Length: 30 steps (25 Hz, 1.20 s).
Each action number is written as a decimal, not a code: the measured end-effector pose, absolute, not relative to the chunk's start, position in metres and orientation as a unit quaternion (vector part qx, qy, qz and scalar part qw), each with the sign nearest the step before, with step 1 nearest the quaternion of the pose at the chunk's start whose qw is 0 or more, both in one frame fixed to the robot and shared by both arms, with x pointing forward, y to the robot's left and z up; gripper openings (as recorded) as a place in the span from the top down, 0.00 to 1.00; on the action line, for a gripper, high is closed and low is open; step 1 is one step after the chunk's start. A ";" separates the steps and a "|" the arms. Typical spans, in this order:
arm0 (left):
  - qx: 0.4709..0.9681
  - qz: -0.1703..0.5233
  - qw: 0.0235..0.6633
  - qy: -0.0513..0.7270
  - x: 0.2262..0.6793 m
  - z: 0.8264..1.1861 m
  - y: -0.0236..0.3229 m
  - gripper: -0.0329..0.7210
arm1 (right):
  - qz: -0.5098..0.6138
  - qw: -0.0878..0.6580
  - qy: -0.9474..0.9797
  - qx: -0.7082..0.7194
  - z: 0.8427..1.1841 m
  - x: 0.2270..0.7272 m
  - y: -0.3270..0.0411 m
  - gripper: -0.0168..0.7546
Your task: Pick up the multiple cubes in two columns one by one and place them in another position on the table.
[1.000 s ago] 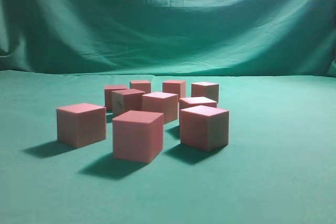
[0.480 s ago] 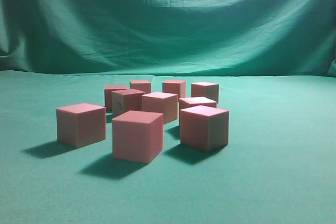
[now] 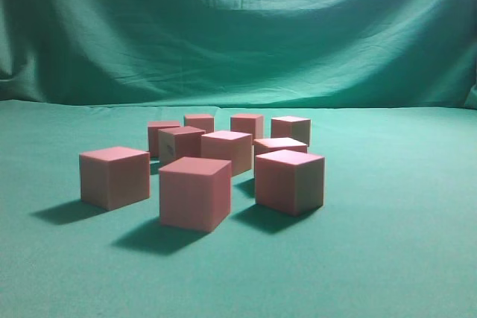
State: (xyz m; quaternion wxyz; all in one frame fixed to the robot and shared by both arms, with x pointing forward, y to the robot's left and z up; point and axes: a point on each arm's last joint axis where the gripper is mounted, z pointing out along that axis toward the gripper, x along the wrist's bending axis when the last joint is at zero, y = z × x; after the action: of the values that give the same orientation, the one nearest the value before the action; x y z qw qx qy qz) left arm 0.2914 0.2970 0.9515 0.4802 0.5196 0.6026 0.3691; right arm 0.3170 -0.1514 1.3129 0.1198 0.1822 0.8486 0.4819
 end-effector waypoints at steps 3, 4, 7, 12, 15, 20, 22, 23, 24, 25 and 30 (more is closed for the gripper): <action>0.520 0.369 0.480 0.603 0.291 0.952 0.297 0.96 | 0.493 0.100 0.842 0.196 1.296 0.299 -0.177 0.98; 0.520 0.369 0.480 0.603 0.291 0.952 0.297 0.96 | 0.500 0.096 0.837 0.201 1.290 0.294 -0.186 0.98; 0.520 0.369 0.480 0.603 0.291 0.952 0.297 0.96 | 0.511 0.092 0.829 0.207 1.271 0.281 -0.208 0.98; 0.520 0.369 0.480 0.603 0.291 0.952 0.297 0.96 | 0.527 0.053 0.823 0.205 1.237 0.258 -0.235 0.98; 0.520 0.369 0.480 0.603 0.291 0.952 0.297 0.96 | 0.520 0.043 0.828 0.205 1.220 0.248 -0.249 0.98; 0.520 0.369 0.480 0.603 0.291 0.952 0.297 0.96 | 0.493 0.042 0.843 0.209 1.197 0.242 -0.261 0.98; 0.520 0.369 0.480 0.603 0.291 0.952 0.297 0.96 | 0.475 0.044 0.853 0.212 1.189 0.243 -0.261 0.98; 0.520 0.369 0.480 0.603 0.291 0.952 0.297 0.96 | 0.465 0.044 0.858 0.214 1.185 0.244 -0.261 0.98; 0.520 0.369 0.480 0.603 0.291 0.952 0.297 0.96 | 0.459 0.043 0.861 0.217 1.183 0.244 -0.260 0.98; 0.520 0.369 0.480 0.603 0.291 0.952 0.297 0.96 | 0.455 0.040 0.861 0.222 1.181 0.244 -0.260 0.98; 0.520 0.369 0.480 0.603 0.291 0.952 0.297 0.96 | 0.465 0.055 0.847 0.252 1.178 0.248 -0.260 0.98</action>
State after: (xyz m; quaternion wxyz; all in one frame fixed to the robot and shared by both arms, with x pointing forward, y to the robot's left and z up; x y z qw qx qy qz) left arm 0.2914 0.2970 0.9515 0.4802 0.5196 0.6026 0.3691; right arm 0.2484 -0.2596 1.1775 0.0547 0.2519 0.8468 0.4652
